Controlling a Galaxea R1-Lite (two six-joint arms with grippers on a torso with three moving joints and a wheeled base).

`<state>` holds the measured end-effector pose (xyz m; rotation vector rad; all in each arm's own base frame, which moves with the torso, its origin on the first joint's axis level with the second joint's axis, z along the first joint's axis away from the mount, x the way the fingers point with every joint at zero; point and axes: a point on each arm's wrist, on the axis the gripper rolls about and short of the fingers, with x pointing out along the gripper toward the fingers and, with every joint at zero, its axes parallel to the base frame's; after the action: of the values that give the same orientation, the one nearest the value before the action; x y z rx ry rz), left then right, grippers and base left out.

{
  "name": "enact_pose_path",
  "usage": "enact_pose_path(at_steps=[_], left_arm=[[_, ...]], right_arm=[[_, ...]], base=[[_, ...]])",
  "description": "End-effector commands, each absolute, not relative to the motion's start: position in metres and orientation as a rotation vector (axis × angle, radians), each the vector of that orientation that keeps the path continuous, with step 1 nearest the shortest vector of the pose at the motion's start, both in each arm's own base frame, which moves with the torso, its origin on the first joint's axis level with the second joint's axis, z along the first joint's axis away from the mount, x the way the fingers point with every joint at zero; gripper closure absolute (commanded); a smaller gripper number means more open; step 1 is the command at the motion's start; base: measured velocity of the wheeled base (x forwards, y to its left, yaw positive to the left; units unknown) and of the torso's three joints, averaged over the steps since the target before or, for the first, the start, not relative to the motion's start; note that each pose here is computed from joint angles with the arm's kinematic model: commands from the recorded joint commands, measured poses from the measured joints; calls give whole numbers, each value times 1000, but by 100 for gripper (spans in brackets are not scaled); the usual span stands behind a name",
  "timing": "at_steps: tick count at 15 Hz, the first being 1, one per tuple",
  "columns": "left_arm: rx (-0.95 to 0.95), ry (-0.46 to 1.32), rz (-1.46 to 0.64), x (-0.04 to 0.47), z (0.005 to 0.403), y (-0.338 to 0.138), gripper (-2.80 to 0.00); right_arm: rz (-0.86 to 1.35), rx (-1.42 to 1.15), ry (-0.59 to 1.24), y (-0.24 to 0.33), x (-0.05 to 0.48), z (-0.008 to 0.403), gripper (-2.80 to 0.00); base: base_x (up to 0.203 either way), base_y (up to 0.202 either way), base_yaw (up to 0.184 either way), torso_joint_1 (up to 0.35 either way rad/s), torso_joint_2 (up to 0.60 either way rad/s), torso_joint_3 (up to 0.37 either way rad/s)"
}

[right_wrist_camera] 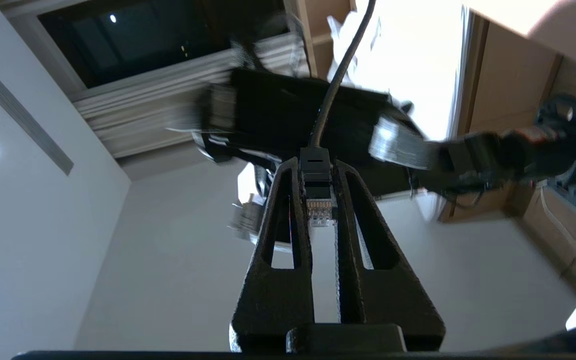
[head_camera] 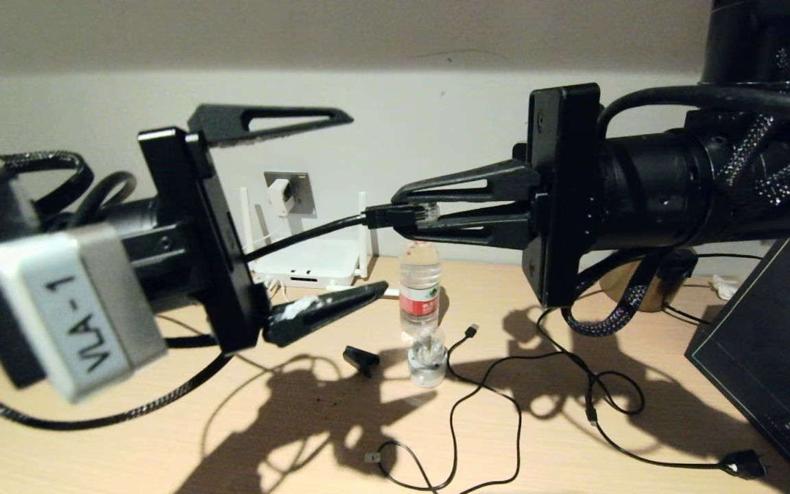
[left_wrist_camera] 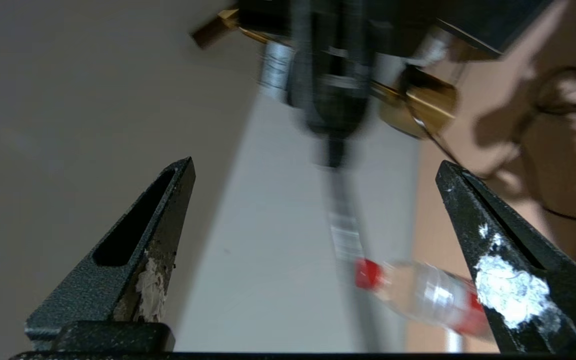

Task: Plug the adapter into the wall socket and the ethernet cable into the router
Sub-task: Hand it to the other hand

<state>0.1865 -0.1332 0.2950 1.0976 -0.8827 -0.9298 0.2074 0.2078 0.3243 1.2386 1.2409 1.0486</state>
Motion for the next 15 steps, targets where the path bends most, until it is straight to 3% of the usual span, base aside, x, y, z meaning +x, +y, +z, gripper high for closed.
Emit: enact_pose_path(at_steps=[1,7,15], left_arm=[[1090,-898,-986,210,291,-150,-280],[1050,-995,-1048,229,297,-193,-280],[1041,-970,-1057,229,291,-191,-280]], right_arm=[[1015,1268,1235,199,217,323,0],[954,1348,1236,163,235,322,0],[1012,1328,1289,150,243,323,0]], base=[[0,0,0,0,0,0],[0,0,0,0,0,0],[0,0,0,0,0,0]])
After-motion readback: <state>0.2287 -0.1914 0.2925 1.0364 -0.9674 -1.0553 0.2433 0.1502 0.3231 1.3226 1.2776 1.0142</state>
